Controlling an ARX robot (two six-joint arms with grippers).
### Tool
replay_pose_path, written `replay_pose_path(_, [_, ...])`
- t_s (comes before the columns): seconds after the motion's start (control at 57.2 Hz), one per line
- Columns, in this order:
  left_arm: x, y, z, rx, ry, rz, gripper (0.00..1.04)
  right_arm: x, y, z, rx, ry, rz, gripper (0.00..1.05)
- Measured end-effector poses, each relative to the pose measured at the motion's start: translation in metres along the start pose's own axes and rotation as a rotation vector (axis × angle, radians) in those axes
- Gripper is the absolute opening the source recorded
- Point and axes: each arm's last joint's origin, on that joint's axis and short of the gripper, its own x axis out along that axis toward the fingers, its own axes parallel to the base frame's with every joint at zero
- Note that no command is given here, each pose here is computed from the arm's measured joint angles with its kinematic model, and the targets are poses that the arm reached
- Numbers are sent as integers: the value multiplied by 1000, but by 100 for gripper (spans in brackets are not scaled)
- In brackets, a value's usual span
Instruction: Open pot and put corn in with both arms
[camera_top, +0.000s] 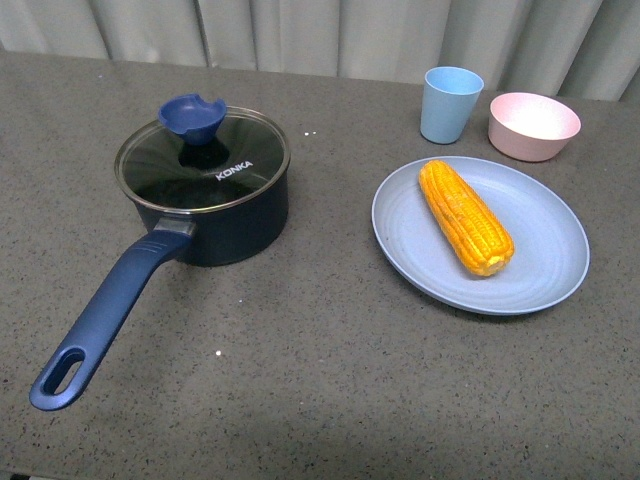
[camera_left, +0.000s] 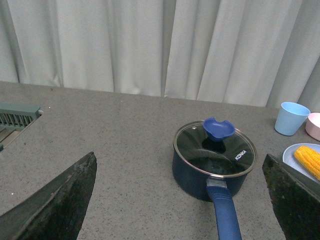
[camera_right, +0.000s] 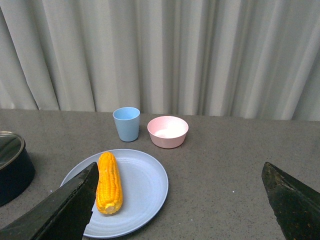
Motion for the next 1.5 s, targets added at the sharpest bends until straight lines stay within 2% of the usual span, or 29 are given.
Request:
replay_pose_path(0.122, [0, 0, 0, -6, 5, 15, 98, 0, 0, 0, 0, 0, 0, 95])
replay_pose_path(0.175, [3, -1, -4, -60, 136, 180, 98, 0, 0, 0, 0, 0, 0, 95])
replay_pose_path(0.227, [9, -3, -7, -83, 179, 270, 98, 0, 0, 0, 0, 0, -2, 95])
replay_pose_path(0.262, [13, -5, -8, -96, 185, 279, 98, 0, 0, 0, 0, 0, -1, 95])
replay_pose_path(0.385, [37, -10, -4, -144, 157, 252, 98, 0, 0, 0, 0, 0, 0, 95])
replay_pose_path(0.49, [82, -19, 1, -204, 123, 163, 98, 0, 0, 0, 0, 0, 0, 95])
replay_pose_path(0.665, [136, -40, -12, -233, 193, 16, 98, 0, 0, 0, 0, 0, 0, 95])
replay_pose_path(0.84, [178, -57, -26, -219, 242, -24, 98, 0, 0, 0, 0, 0, 0, 95])
replay_pose_path(1.189, [220, -87, -56, -132, 312, -93, 98, 0, 0, 0, 0, 0, 0, 95])
replay_pose_path(1.504, [245, -98, -74, -121, 323, -105, 98, 0, 0, 0, 0, 0, 0, 95])
